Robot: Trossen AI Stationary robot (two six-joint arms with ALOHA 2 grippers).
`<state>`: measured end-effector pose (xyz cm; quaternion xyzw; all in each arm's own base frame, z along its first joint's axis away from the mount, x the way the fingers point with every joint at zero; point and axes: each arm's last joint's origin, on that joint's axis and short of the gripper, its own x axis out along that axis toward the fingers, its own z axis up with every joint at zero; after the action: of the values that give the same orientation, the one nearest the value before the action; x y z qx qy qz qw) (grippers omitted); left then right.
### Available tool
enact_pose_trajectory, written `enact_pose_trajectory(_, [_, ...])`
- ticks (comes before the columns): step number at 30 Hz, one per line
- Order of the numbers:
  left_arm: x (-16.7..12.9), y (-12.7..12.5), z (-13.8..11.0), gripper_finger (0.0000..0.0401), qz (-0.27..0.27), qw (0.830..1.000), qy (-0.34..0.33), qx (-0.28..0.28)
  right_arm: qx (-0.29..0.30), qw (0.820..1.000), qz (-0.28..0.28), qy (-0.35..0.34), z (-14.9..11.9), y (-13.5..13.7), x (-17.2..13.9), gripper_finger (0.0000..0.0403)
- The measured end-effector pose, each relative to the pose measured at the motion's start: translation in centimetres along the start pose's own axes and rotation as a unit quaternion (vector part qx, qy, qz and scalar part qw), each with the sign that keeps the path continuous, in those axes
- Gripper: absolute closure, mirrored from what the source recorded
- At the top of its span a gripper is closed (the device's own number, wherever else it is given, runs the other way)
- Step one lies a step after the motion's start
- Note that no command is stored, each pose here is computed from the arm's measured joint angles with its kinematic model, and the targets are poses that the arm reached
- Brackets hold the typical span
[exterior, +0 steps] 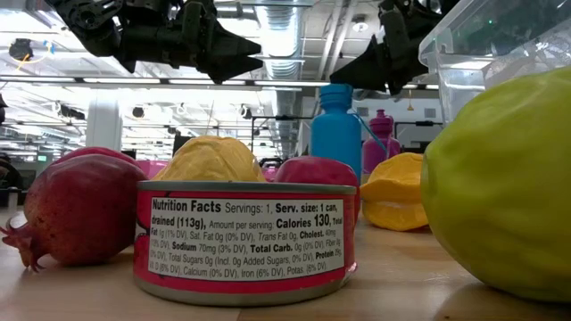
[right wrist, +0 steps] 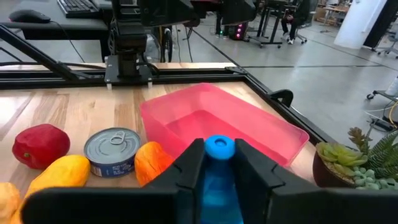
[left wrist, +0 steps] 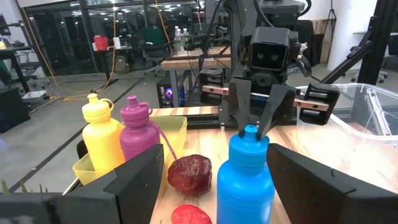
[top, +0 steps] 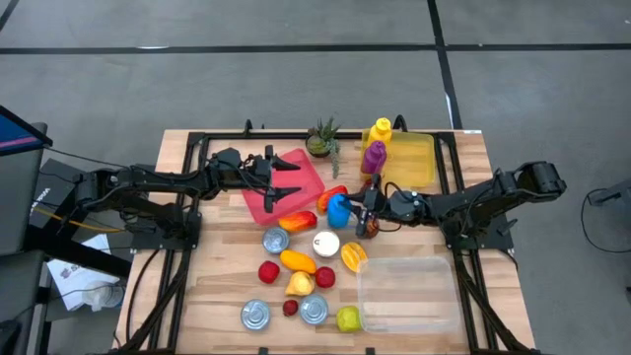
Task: Pick & Place Food Item
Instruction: Put the blue water bottle into the yellow bin
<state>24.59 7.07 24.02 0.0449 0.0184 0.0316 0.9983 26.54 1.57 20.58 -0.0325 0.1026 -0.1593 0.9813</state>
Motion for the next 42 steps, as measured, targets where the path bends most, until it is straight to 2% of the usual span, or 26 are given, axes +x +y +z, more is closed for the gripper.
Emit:
enact_pose_trajectory(4, [0.0,0.0,0.0,0.0123,0.001,1.0,0.0,0.0,0.0,1.0,0.0,0.0,0.0,0.0,0.0,0.0364])
enact_pose_trajectory(11, [0.0,0.0,0.0,0.0123,0.001,1.0,0.0,0.0,-0.001,1.0,0.003,-0.002,0.4,0.1,-0.1,0.0363])
enact_pose_trajectory(23, [0.0,0.0,0.0,0.0123,0.001,1.0,0.001,0.0,-0.005,1.0,0.011,-0.015,4.5,0.3,-1.2,0.0363])
enact_pose_trajectory(31, [0.0,0.0,0.0,0.0123,0.001,1.0,0.001,0.0,-0.019,0.998,-0.032,0.048,7.9,0.8,-2.3,0.0363])
enact_pose_trajectory(35, [0.0,0.0,0.0,0.0123,0.002,1.0,0.001,0.0,-0.012,0.997,-0.055,0.056,9.6,1.2,-3.1,0.0363])
enact_pose_trajectory(42, [0.0,0.0,0.0,0.0123,0.002,1.0,0.001,0.0,-0.008,0.992,-0.118,0.046,10.1,1.7,-3.8,0.0363])
